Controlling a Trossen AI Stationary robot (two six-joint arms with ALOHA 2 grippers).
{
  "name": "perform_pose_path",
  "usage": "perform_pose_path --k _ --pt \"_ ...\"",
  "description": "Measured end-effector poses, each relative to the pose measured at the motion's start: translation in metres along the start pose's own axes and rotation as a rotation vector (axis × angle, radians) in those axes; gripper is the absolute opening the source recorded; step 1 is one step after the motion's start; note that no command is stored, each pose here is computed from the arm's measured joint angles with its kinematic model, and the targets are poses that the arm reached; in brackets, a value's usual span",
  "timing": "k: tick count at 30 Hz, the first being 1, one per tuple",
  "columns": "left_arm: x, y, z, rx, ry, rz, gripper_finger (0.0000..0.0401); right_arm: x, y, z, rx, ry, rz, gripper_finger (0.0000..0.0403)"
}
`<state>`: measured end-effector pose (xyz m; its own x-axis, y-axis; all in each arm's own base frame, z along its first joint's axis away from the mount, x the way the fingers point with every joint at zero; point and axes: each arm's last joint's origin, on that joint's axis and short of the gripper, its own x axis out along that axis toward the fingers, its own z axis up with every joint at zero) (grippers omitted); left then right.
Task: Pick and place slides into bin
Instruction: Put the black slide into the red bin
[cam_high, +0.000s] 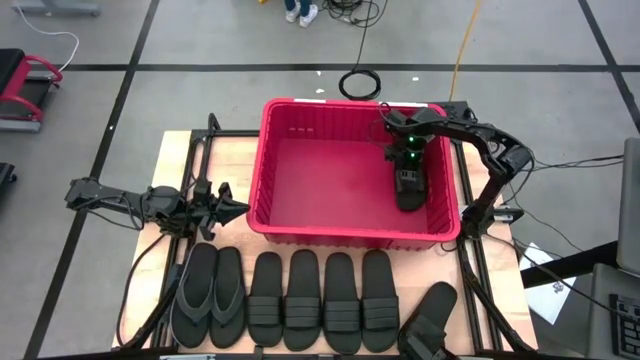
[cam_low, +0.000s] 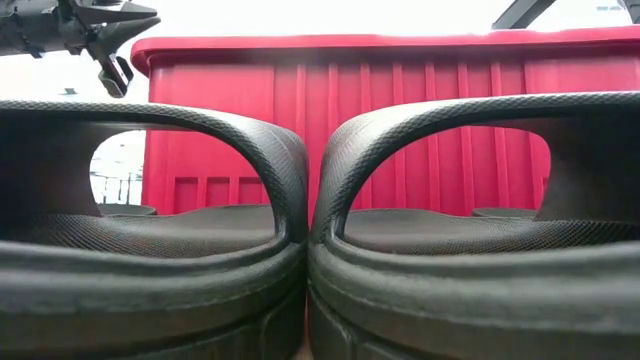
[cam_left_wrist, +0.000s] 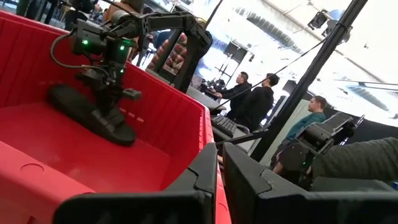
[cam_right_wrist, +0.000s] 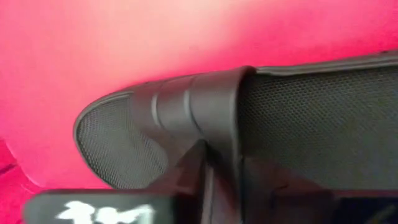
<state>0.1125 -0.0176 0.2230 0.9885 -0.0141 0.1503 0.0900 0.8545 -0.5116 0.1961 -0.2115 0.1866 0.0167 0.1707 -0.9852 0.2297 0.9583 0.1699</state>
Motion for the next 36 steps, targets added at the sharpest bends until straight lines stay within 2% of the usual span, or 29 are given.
perform_pose_path --k 4,8,15,18,21,23,26,29,34,36 --pt "0.000 0.000 0.000 0.016 0.000 0.000 0.0026 -0.014 0.004 -0.002 -0.009 -0.065 -0.048 0.0127" --pt "0.000 0.000 0.000 0.023 0.000 0.000 0.0026 -0.032 0.010 -0.008 -0.016 -0.125 -0.097 0.0162" --pt "0.000 0.000 0.000 0.023 0.000 0.000 0.0026 -0.060 0.025 -0.020 -0.019 -0.245 -0.152 0.0175" --pt "0.000 0.000 0.000 0.023 0.000 0.000 0.0026 -0.068 0.033 -0.020 -0.056 -0.333 -0.127 0.0156" --pt "0.000 0.000 0.000 0.023 0.000 0.000 0.0026 -0.070 0.038 -0.014 -0.086 -0.349 -0.166 0.0114" --pt "0.000 0.000 0.000 0.022 0.000 0.000 0.0026 -0.068 0.038 -0.009 -0.092 -0.324 -0.249 0.0074" --pt "0.000 0.000 0.000 0.018 0.000 0.000 0.0026 -0.068 0.035 0.000 -0.081 -0.292 -0.434 0.0016" --pt "0.000 0.000 0.000 0.013 0.000 0.002 0.0026 -0.073 0.030 0.005 -0.052 -0.317 -0.561 0.0009" --pt "0.000 0.000 0.000 -0.003 -0.001 0.003 0.0026 -0.069 0.021 0.001 0.000 -0.299 -0.545 0.0001" --pt "0.000 0.000 0.000 -0.003 -0.001 0.003 0.0026 -0.063 0.017 0.000 0.016 -0.268 -0.495 0.0001"
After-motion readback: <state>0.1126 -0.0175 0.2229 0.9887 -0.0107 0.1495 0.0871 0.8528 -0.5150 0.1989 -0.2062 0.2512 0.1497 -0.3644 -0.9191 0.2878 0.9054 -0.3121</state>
